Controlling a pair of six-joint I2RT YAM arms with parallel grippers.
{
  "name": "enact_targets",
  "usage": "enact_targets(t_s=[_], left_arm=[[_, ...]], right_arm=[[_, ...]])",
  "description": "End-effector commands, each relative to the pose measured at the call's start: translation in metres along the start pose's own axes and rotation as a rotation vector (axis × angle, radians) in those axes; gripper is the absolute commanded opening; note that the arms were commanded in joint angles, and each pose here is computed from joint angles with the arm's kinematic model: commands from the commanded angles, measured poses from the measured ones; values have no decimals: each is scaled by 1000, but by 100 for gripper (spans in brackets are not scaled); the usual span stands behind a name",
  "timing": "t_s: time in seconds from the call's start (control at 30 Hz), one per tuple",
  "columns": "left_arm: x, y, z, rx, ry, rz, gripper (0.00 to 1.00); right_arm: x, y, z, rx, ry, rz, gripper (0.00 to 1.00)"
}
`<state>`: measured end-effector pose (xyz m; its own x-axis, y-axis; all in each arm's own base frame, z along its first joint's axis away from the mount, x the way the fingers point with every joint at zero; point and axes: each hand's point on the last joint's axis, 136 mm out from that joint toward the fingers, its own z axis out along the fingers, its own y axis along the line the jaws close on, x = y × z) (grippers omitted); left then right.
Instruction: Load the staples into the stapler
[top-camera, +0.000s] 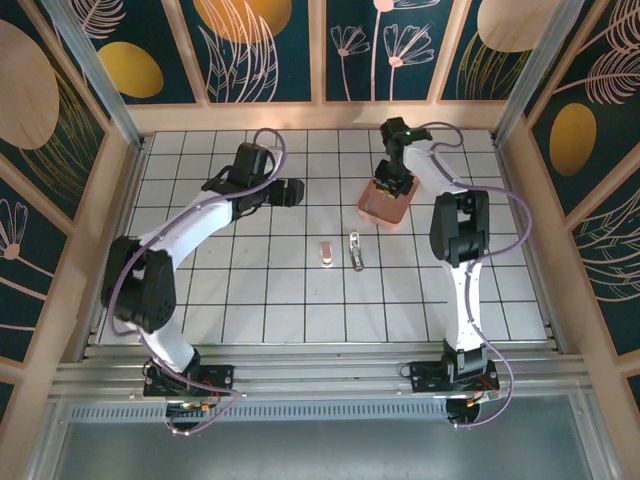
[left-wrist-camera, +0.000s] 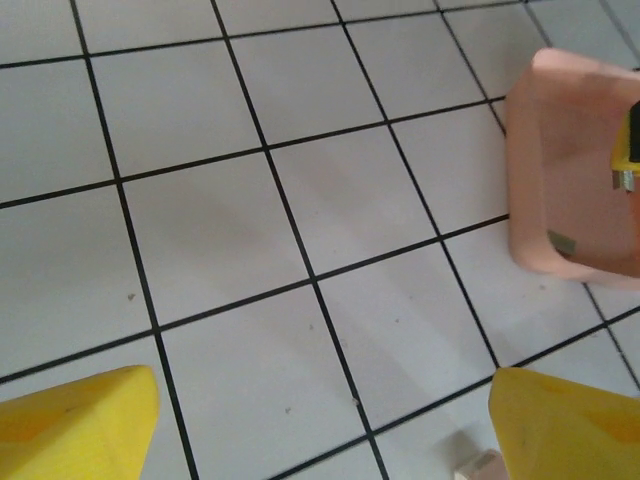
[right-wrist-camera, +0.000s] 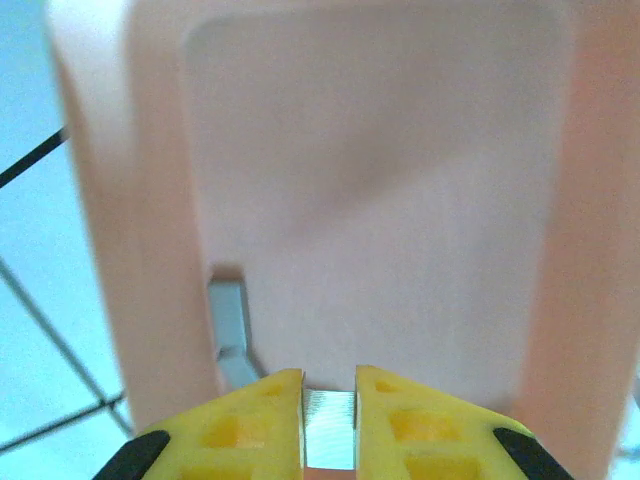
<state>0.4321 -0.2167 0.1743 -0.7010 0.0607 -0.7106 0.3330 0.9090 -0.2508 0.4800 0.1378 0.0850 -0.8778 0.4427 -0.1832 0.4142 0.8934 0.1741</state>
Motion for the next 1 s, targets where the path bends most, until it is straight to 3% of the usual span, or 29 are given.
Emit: enact_targets(t_s=[0.0,0.23,0.5,0.97], left_arm=[[-15,1,-25,8,-138,-80,86],[23,13,-59,3,-215,-186,88],[61,34,-89,-47,-311,-289,97],[98,50,-105,-99,-314,-334,99]], right_arm=[[11,4,-50,-27,-89,-46,18],[92,-18,-75,-72,-100,-157,18],[177,-59,-53,-109,-19,-219,18],[240,-114,0,-77,134,-225,19]])
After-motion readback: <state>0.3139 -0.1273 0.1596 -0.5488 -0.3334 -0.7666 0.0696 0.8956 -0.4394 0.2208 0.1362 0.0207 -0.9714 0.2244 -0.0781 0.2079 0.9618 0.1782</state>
